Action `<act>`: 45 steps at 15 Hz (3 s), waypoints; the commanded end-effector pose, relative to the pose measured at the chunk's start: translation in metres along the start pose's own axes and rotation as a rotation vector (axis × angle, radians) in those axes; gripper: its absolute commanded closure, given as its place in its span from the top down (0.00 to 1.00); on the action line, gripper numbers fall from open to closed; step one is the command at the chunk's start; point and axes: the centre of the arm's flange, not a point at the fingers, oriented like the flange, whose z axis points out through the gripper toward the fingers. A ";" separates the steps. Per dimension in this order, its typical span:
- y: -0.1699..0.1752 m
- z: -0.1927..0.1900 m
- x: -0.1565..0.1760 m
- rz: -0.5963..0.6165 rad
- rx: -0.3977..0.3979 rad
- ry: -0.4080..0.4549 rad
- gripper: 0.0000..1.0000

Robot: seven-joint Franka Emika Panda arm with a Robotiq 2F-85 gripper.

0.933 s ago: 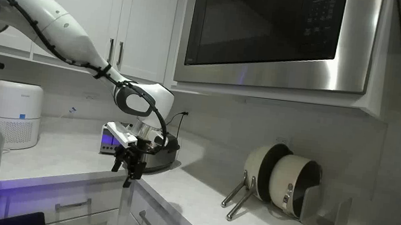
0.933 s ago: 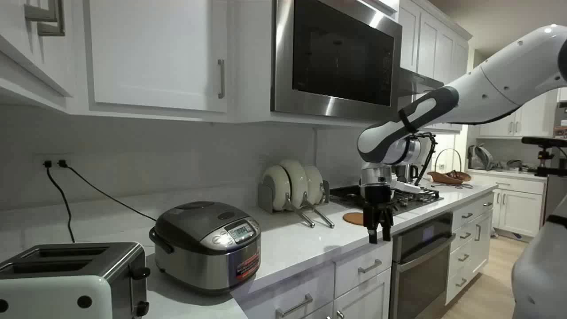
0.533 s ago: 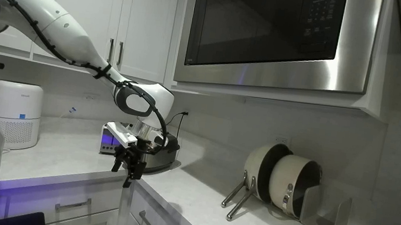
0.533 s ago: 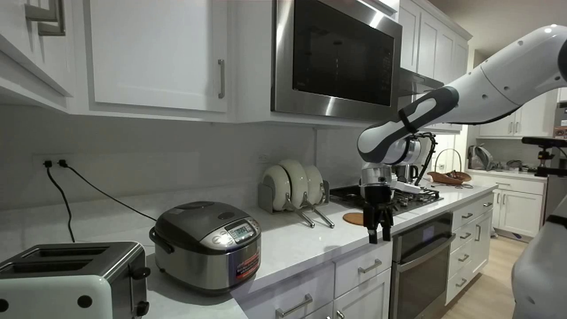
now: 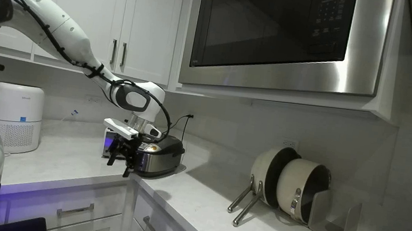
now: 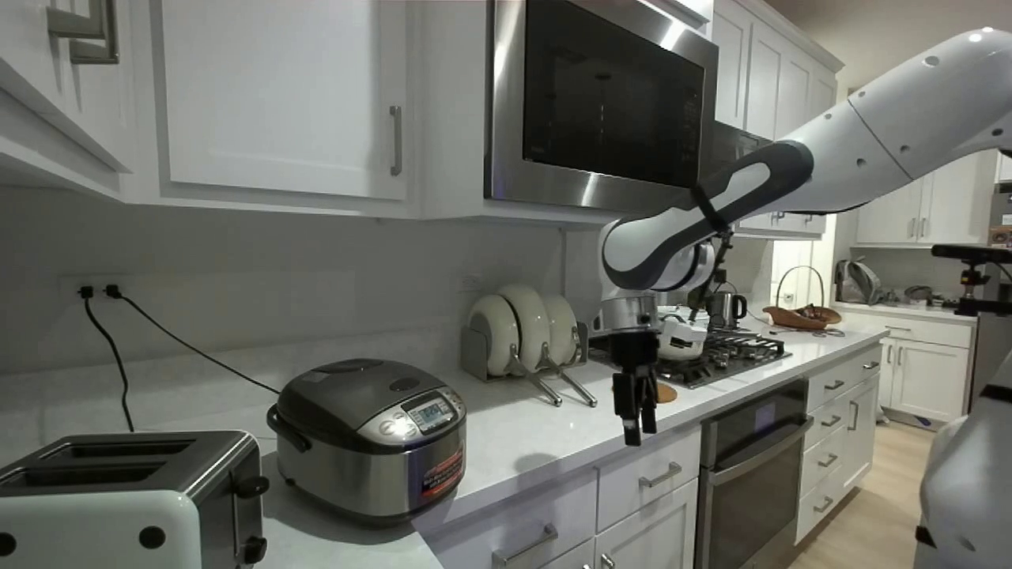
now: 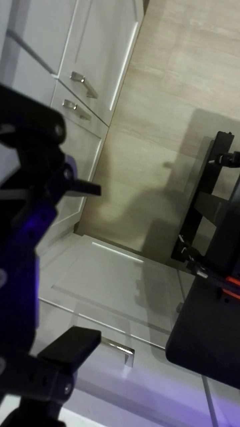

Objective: Open the rice cooker on the counter

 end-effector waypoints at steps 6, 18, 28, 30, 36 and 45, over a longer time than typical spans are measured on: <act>-0.159 -0.014 0.033 -0.342 -0.216 0.042 1.00; -0.234 -0.017 0.072 -0.341 -0.491 0.423 1.00; -0.213 -0.063 0.083 -0.206 -0.495 0.616 0.74; -0.214 -0.070 0.089 -0.222 -0.513 0.644 0.58; -0.218 -0.077 0.115 -0.290 -0.530 0.698 0.13; -0.221 -0.057 0.182 -0.405 -0.528 0.703 0.00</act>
